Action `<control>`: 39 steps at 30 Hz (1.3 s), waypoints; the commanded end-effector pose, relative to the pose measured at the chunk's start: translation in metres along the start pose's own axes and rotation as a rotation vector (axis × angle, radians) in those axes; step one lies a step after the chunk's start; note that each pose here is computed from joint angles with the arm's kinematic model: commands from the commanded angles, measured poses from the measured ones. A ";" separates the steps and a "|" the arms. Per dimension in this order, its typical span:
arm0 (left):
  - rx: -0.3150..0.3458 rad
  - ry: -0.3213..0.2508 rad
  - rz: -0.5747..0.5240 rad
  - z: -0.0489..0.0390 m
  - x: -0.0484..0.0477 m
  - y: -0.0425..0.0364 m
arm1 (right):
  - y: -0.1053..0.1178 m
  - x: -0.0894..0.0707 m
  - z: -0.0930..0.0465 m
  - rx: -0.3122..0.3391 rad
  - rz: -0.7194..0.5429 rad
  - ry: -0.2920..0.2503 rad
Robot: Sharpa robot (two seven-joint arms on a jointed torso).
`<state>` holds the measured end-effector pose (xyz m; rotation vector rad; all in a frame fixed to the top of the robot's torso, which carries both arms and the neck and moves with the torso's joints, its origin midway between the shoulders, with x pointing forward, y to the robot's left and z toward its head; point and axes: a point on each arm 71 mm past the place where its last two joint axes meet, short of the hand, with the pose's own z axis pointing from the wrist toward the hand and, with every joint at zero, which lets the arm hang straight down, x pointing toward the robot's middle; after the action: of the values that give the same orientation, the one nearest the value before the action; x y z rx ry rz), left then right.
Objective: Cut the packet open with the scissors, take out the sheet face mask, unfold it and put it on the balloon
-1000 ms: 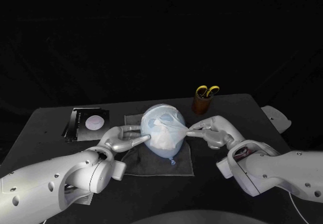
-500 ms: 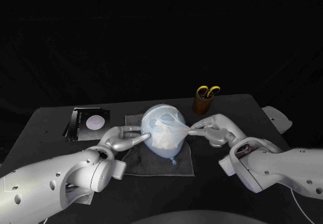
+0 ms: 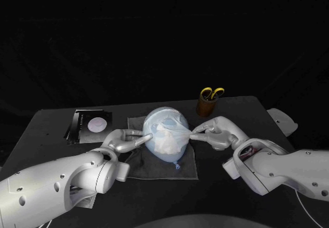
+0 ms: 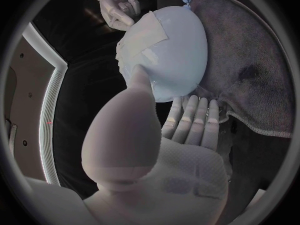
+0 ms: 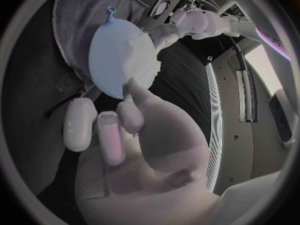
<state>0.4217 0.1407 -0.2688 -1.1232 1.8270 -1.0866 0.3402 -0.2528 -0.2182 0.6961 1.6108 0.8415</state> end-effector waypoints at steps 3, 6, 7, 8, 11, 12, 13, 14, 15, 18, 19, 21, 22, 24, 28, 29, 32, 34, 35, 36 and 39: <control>-0.058 -0.020 0.033 0.0008 0.0026 0.0037 | 0.002 0.004 0.001 -0.014 -0.013 0.034; -0.063 -0.025 0.045 0.0013 0.0026 0.0037 | 0.003 0.005 0.001 -0.015 -0.013 0.036; -0.064 -0.027 0.048 0.0015 0.0025 0.0038 | 0.003 0.005 0.001 -0.015 -0.013 0.035; -0.065 -0.028 0.051 0.0016 0.0022 0.0038 | 0.003 0.005 0.001 -0.015 -0.013 0.035; -0.066 -0.036 0.058 0.0018 0.0007 0.0041 | 0.002 0.003 0.002 -0.013 -0.015 0.031; -0.067 -0.037 0.059 0.0018 0.0003 0.0042 | 0.001 0.003 0.002 -0.013 -0.016 0.029; -0.067 -0.039 0.060 0.0018 -0.0001 0.0043 | 0.001 0.002 0.002 -0.012 -0.017 0.027; -0.066 -0.040 0.061 0.0018 -0.0004 0.0043 | 0.000 0.001 0.003 -0.011 -0.019 0.024; -0.066 -0.041 0.061 0.0018 -0.0006 0.0043 | 0.000 0.000 0.003 -0.011 -0.020 0.022; -0.064 -0.044 0.062 0.0017 -0.0011 0.0042 | 0.000 -0.002 0.004 -0.011 -0.023 0.015; -0.064 -0.044 0.062 0.0017 -0.0013 0.0042 | 0.000 -0.003 0.004 -0.011 -0.024 0.014; -0.062 -0.047 0.063 0.0018 -0.0018 0.0042 | -0.001 -0.005 0.005 -0.010 -0.028 0.009; -0.062 -0.048 0.063 0.0019 -0.0020 0.0043 | -0.002 -0.006 0.006 -0.009 -0.029 0.007; -0.061 -0.052 0.063 0.0021 -0.0027 0.0043 | -0.003 -0.009 0.007 -0.007 -0.032 0.001; -0.060 -0.058 0.064 0.0026 -0.0038 0.0044 | -0.003 -0.013 0.008 -0.007 -0.036 -0.006; -0.060 -0.060 0.064 0.0027 -0.0041 0.0044 | -0.003 -0.014 0.009 -0.008 -0.038 -0.008; -0.059 -0.066 0.064 0.0033 -0.0049 0.0045 | -0.002 -0.016 0.010 -0.012 -0.041 -0.007; -0.059 -0.069 0.065 0.0036 -0.0054 0.0046 | -0.002 -0.017 0.011 -0.014 -0.044 -0.006; -0.060 -0.070 0.065 0.0038 -0.0057 0.0047 | -0.001 -0.017 0.011 -0.016 -0.045 -0.005; -0.060 -0.071 0.065 0.0039 -0.0059 0.0047 | -0.001 -0.018 0.011 -0.017 -0.046 -0.005; -0.061 -0.074 0.065 0.0043 -0.0067 0.0050 | 0.000 -0.019 0.012 -0.020 -0.050 -0.003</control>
<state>0.4262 0.1421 -0.2691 -1.0862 1.8325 -0.9967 0.3558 -0.2672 -0.2095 0.6671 1.5952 0.8089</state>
